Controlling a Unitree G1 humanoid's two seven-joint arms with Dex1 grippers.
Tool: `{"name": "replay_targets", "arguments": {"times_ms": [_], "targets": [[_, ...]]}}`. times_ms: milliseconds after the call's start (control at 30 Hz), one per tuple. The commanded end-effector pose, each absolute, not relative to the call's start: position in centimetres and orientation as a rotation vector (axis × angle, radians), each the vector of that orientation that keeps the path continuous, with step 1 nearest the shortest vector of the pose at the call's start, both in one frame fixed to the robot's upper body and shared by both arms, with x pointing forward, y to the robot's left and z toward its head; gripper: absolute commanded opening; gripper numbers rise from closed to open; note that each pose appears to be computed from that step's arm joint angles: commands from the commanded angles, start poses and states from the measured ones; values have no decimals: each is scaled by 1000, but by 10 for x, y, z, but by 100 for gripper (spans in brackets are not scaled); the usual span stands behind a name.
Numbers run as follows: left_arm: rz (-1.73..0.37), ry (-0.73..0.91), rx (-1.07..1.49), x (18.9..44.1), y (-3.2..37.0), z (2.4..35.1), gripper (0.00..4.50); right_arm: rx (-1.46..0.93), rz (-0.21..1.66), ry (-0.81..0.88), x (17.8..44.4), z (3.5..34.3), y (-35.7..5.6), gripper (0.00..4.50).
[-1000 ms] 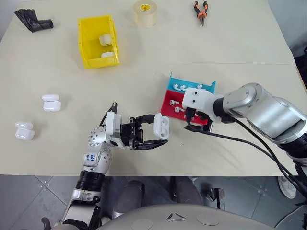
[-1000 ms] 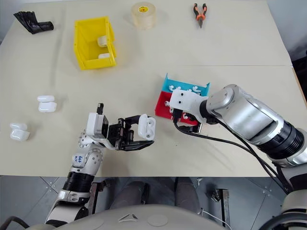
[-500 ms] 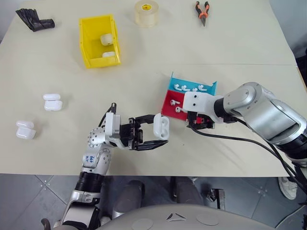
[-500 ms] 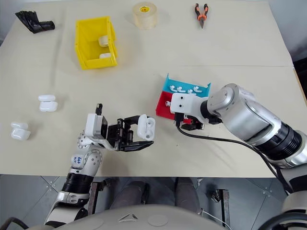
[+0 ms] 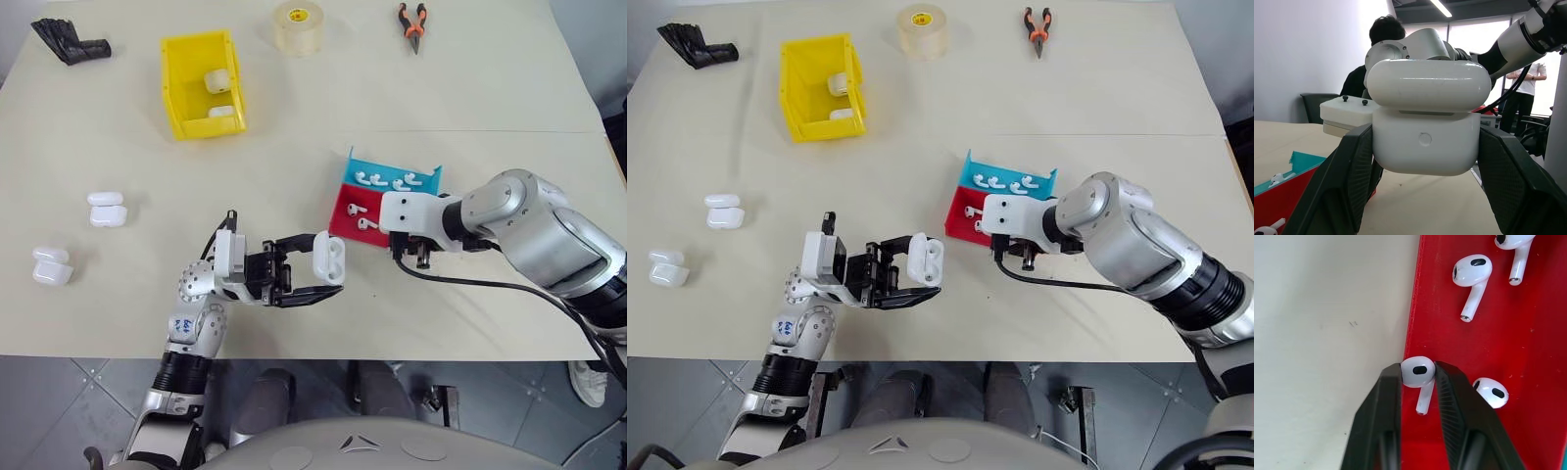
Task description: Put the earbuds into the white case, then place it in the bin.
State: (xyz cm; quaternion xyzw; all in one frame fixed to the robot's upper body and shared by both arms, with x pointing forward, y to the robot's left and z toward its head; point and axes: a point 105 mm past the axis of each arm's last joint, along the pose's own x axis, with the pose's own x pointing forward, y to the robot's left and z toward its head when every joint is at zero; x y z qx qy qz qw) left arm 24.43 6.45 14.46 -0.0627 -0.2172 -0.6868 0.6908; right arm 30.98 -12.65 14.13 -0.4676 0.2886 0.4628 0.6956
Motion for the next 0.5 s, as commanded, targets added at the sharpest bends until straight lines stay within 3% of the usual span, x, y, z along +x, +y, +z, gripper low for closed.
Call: {"name": "replay_targets", "arguments": {"times_ms": [33, 167, 267, 500], "targets": [[-1542, -519, -129, 240, 64, 151, 280, -1051, 1016, 625, 312, 145, -128, 112], [-1539, -519, -129, 239, 64, 151, 280, -1053, 1022, 625, 312, 143, -128, 112], [-1538, -517, -130, 238, 64, 150, 280, -1053, 1025, 624, 311, 143, -128, 57], [-1575, -513, -138, 235, 64, 150, 280, -993, 1013, 561, 306, 161, -127, 53]]}}
